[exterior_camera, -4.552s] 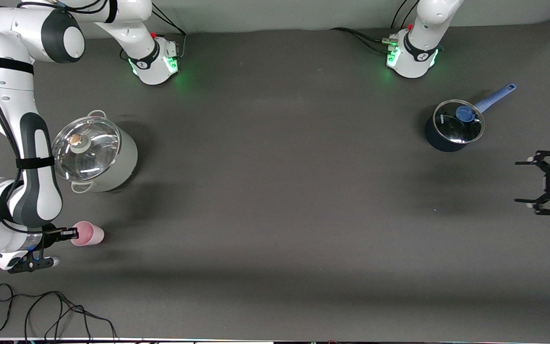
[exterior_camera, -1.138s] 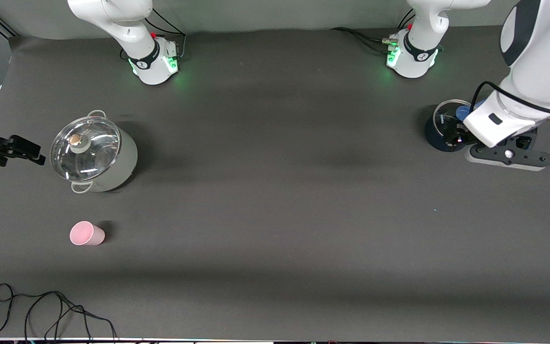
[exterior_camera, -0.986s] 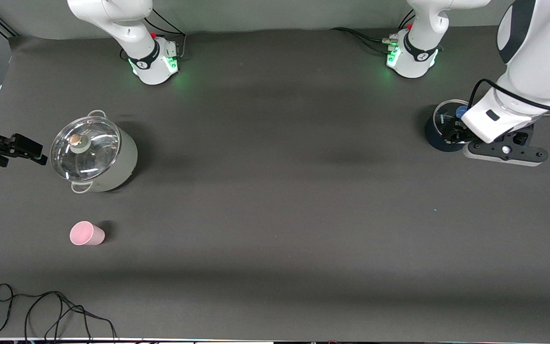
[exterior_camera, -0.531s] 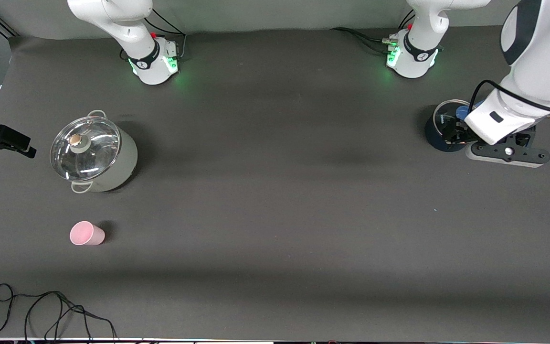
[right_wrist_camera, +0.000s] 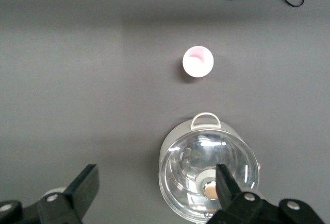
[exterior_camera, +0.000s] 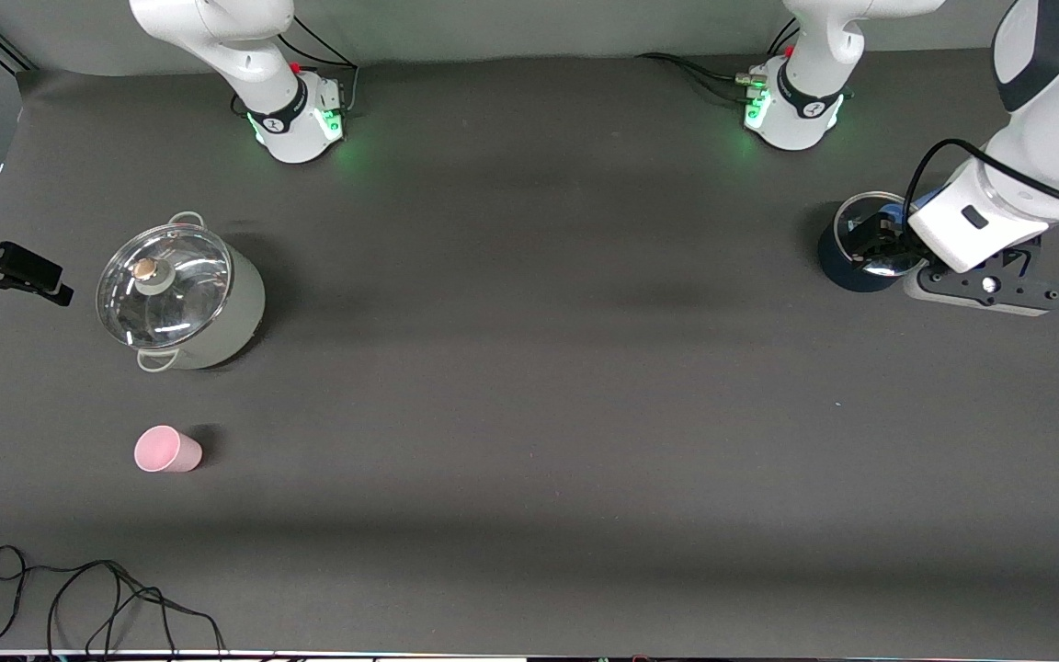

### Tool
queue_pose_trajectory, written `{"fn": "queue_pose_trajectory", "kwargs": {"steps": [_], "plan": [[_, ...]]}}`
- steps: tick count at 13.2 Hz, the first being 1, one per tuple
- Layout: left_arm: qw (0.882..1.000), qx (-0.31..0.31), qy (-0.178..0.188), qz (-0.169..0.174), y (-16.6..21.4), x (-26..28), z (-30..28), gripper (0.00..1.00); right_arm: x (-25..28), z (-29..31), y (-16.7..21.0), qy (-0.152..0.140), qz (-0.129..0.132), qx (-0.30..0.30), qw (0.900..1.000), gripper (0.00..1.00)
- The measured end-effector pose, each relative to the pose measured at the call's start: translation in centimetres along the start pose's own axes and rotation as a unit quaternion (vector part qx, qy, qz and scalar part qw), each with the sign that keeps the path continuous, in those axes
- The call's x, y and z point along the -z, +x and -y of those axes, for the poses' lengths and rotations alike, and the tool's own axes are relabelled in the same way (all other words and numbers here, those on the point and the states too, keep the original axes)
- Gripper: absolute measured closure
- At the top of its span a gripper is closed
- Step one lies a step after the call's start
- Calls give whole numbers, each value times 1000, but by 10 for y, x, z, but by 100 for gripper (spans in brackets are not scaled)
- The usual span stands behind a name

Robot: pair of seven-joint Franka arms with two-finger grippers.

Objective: Transfer pink cup from left to right arm

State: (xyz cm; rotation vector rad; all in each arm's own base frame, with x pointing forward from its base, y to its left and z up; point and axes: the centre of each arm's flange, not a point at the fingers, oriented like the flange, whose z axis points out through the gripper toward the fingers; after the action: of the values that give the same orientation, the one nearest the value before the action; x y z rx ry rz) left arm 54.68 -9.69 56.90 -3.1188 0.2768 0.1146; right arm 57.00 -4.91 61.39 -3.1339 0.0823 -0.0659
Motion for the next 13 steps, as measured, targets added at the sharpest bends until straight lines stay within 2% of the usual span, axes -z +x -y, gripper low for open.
{"fn": "queue_pose_trajectory", "kwargs": {"steps": [13], "plan": [[1000,1,-2,3,2,-4,1,0,-3,15,0,1,6,10,1000,0]]}}
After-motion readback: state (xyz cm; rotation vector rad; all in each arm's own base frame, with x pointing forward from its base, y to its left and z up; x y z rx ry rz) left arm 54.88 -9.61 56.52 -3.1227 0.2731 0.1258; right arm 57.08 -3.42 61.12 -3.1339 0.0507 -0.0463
